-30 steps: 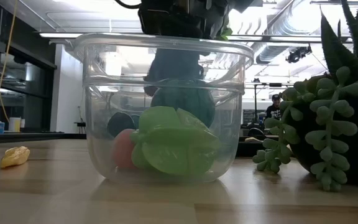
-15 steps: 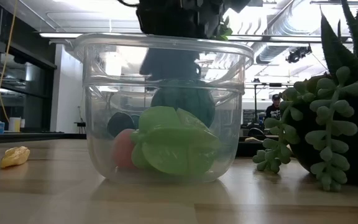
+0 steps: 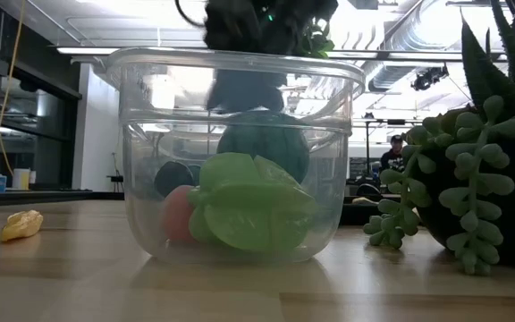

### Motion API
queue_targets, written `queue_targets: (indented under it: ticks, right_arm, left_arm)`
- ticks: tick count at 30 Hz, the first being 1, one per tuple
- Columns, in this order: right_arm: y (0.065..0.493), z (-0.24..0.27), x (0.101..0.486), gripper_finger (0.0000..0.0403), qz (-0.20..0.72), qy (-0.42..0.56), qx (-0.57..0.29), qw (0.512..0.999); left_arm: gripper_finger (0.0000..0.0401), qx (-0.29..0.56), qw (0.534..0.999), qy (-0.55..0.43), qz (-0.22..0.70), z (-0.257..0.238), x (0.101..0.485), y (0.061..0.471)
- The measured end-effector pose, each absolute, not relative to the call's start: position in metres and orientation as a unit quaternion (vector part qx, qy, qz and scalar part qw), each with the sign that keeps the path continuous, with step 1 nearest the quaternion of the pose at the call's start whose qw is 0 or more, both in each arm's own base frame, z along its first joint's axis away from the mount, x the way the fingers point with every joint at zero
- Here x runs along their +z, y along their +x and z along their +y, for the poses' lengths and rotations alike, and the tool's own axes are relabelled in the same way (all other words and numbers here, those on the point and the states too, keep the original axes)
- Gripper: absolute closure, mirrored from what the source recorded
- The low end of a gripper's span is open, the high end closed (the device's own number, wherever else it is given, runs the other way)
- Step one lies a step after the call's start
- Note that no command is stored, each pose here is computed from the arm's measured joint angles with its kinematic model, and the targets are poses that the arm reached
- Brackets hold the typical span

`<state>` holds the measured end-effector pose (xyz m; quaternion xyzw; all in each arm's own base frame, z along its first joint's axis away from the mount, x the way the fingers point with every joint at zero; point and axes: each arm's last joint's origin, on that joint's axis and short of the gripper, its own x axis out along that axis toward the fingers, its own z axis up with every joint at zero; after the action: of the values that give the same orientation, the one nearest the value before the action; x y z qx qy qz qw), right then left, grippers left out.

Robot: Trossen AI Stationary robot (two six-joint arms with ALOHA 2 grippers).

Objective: Pick and placing Produce into tupperware
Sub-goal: Put the raspberry into the bin

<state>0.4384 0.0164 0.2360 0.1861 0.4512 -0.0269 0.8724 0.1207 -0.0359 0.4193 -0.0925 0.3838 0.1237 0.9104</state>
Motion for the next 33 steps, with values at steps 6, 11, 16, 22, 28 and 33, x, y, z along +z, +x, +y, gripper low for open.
queue_targets:
  ticks: [6,11,16,22,28,33]
  right_arm:
    - [0.43,-0.003,0.23,0.0265,0.489,0.178,-0.07,0.851]
    - [0.432,-0.011,0.227,0.0265,0.489,0.172,-0.076,0.852]
    - [0.437,-0.013,0.214,0.0265,0.496,0.171,-0.066,0.848]
    - [0.443,-0.013,0.191,0.0265,0.517,0.176,-0.067,0.835]
    - [0.445,-0.015,0.178,0.0265,0.528,0.203,-0.09,0.82]
    - [0.446,-0.015,0.175,0.0265,0.528,0.218,-0.1,0.815]
  left_arm:
    - [0.04,0.125,0.911,-0.092,0.383,-0.036,0.419,0.121]
    - [0.0401,0.127,0.911,-0.091,0.383,-0.036,0.419,0.121]
    - [0.0401,0.128,0.91,-0.094,0.383,-0.036,0.419,0.121]
    - [0.0401,0.13,0.91,-0.097,0.382,-0.036,0.419,0.121]
    - [0.0401,0.13,0.91,-0.097,0.382,-0.036,0.419,0.121]
    - [0.0401,0.13,0.91,-0.098,0.382,-0.036,0.419,0.121]
